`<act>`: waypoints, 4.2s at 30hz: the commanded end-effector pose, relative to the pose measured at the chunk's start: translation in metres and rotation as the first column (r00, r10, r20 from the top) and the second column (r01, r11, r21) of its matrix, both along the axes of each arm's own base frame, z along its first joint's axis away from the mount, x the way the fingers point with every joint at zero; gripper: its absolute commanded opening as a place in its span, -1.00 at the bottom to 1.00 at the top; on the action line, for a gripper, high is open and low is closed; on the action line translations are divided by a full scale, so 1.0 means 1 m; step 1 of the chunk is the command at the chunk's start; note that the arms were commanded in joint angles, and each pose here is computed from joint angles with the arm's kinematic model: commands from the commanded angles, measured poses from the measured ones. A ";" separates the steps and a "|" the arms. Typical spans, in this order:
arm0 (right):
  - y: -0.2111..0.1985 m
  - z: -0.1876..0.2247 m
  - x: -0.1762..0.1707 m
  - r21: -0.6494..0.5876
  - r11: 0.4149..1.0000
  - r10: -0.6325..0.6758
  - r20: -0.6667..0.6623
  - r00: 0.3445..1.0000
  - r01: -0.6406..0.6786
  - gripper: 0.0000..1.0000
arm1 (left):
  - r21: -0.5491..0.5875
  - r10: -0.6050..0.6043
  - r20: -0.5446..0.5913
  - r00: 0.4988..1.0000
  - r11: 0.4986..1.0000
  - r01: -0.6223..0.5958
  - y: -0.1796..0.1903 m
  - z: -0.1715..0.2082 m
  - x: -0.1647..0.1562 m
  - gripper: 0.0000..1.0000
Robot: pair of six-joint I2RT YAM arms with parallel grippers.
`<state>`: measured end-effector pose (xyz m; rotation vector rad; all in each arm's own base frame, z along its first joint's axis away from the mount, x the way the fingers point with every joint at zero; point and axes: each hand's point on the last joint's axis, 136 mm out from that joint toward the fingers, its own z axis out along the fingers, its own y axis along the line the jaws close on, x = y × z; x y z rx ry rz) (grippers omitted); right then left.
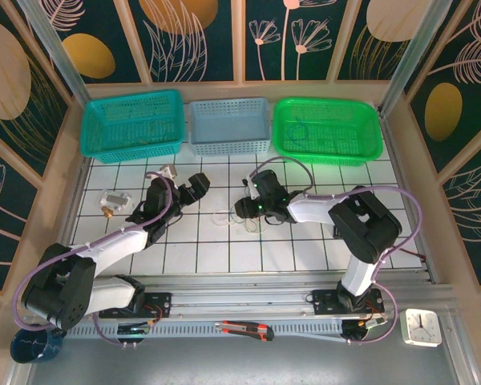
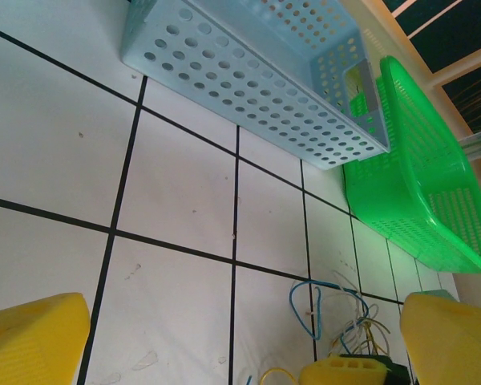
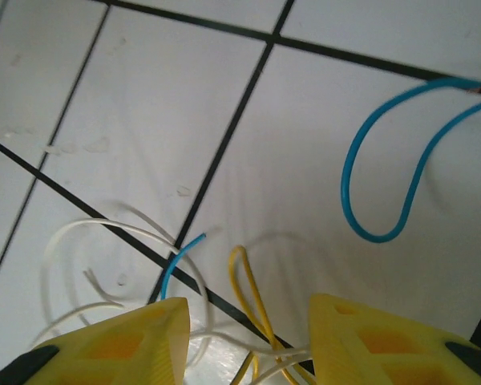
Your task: Untangle the cables
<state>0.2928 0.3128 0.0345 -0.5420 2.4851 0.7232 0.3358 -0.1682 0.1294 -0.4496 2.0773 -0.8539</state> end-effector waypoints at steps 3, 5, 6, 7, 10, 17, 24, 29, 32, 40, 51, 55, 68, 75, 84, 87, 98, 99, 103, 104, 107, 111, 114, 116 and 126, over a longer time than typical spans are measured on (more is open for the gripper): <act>-0.001 -0.010 0.007 -0.047 0.999 0.006 0.006 1.000 -0.006 -0.17 | -0.033 0.010 0.037 0.999 0.999 -0.009 -0.002 0.010 0.003 0.98; 0.000 -0.012 0.008 -0.050 0.999 0.004 0.005 1.000 -0.004 -0.20 | -0.037 0.009 0.036 0.999 0.999 -0.008 -0.002 0.010 0.003 0.98; 0.001 -0.012 0.009 -0.051 0.999 0.004 0.005 1.000 -0.004 -0.23 | -0.036 0.008 0.034 0.999 0.999 -0.007 -0.002 0.009 0.003 0.98; 0.001 -0.013 0.009 -0.051 0.999 0.003 0.003 1.000 -0.003 -0.25 | -0.037 0.007 0.035 0.999 0.999 -0.006 -0.002 0.009 0.003 0.98; 0.005 -0.008 0.012 -0.044 0.999 0.005 0.009 1.000 -0.005 -0.52 | -0.038 0.006 0.036 0.999 0.999 -0.004 -0.002 0.010 0.003 0.98; 0.013 0.021 0.018 0.013 1.000 0.011 0.035 0.999 -0.011 -1.00 | -0.044 -0.014 0.053 0.999 0.999 0.016 -0.006 0.017 0.004 0.98; 0.017 0.077 0.020 0.139 0.990 0.002 0.086 0.996 -0.014 -1.00 | -0.050 -0.062 0.079 0.995 0.997 0.066 -0.015 0.027 0.004 0.98; 0.018 0.112 0.019 0.257 0.966 0.006 0.095 0.995 -0.030 -1.00 | -0.056 -0.124 0.110 0.986 0.990 0.131 -0.026 0.035 0.005 0.98; 0.017 0.126 0.017 0.321 0.946 0.009 0.094 0.996 -0.039 -1.00 | -0.077 -0.173 0.126 0.977 0.980 0.183 -0.037 0.040 0.004 0.98; 0.010 0.135 0.014 0.406 0.912 0.025 0.085 0.996 -0.058 -1.00 | -0.143 -0.259 0.188 0.947 0.947 0.287 -0.060 0.055 0.005 0.82; 0.011 0.128 0.005 0.419 0.903 0.070 0.078 0.994 -0.097 -1.00 | -0.120 -0.324 0.239 0.915 0.925 0.359 -0.079 0.062 0.012 0.32; 0.010 0.127 0.005 0.419 0.903 0.072 0.078 0.994 -0.098 -1.00 | -0.119 -0.359 0.244 0.901 0.911 0.396 -0.089 0.055 0.007 0.19; 0.011 0.130 0.003 0.434 0.894 0.082 0.080 0.993 -0.109 -1.00 | -0.122 -0.407 0.206 0.890 0.892 0.436 -0.105 0.021 -0.007 -0.10; 0.011 0.132 0.004 0.448 0.887 0.083 0.081 0.993 -0.111 -1.00 | -0.135 -0.410 0.204 0.889 0.888 0.440 -0.107 0.017 -0.007 -0.23; 0.010 0.130 0.004 0.450 0.887 0.082 0.077 0.994 -0.107 -1.00 | -0.152 -0.419 0.206 0.884 0.879 0.452 -0.113 0.014 -0.010 -0.27; 0.010 0.129 0.004 0.449 0.887 0.079 0.075 0.994 -0.104 -1.00 | -0.162 -0.410 0.213 0.887 0.881 0.446 -0.111 0.015 -0.012 -0.08; 0.005 0.131 0.007 0.465 0.881 0.063 0.074 0.995 -0.090 -1.00 | -0.245 -0.400 0.250 0.882 0.855 0.457 -0.111 0.025 -0.019 -0.08; 0.006 0.132 0.007 0.467 0.879 0.065 0.078 0.995 -0.094 -1.00 | -0.249 -0.400 0.251 0.881 0.853 0.458 -0.111 0.025 -0.020 -0.09; 0.005 0.132 0.007 0.473 0.876 0.064 0.077 0.995 -0.093 -1.00 | -0.252 -0.404 0.244 0.882 0.852 0.460 -0.112 0.023 -0.020 -0.10; 0.005 0.133 0.006 0.475 0.875 0.065 0.076 0.995 -0.093 -1.00 | -0.252 -0.402 0.240 0.884 0.853 0.457 -0.112 0.021 -0.020 -0.10; 0.004 0.134 0.007 0.480 0.872 0.062 0.077 0.995 -0.091 -1.00 | -0.255 -0.403 0.235 0.884 0.853 0.456 -0.112 0.018 -0.020 -0.10; 0.004 0.134 0.006 0.484 0.870 0.063 0.077 0.995 -0.092 -1.00 | -0.265 -0.405 0.233 0.884 0.849 0.458 -0.113 0.016 -0.021 -0.13; 0.004 0.133 0.005 0.484 0.870 0.064 0.074 0.995 -0.092 -1.00 | -0.272 -0.404 0.241 0.882 0.845 0.461 -0.114 0.018 -0.021 -0.21; 0.004 0.133 0.006 0.486 0.869 0.064 0.073 0.995 -0.092 -1.00 | -0.271 -0.407 0.245 0.880 0.843 0.465 -0.115 0.020 -0.020 -0.27; 0.005 0.132 0.005 0.494 0.865 0.065 0.068 0.996 -0.091 -1.00 | -0.274 -0.420 0.251 0.872 0.833 0.480 -0.122 0.022 -0.019 -0.66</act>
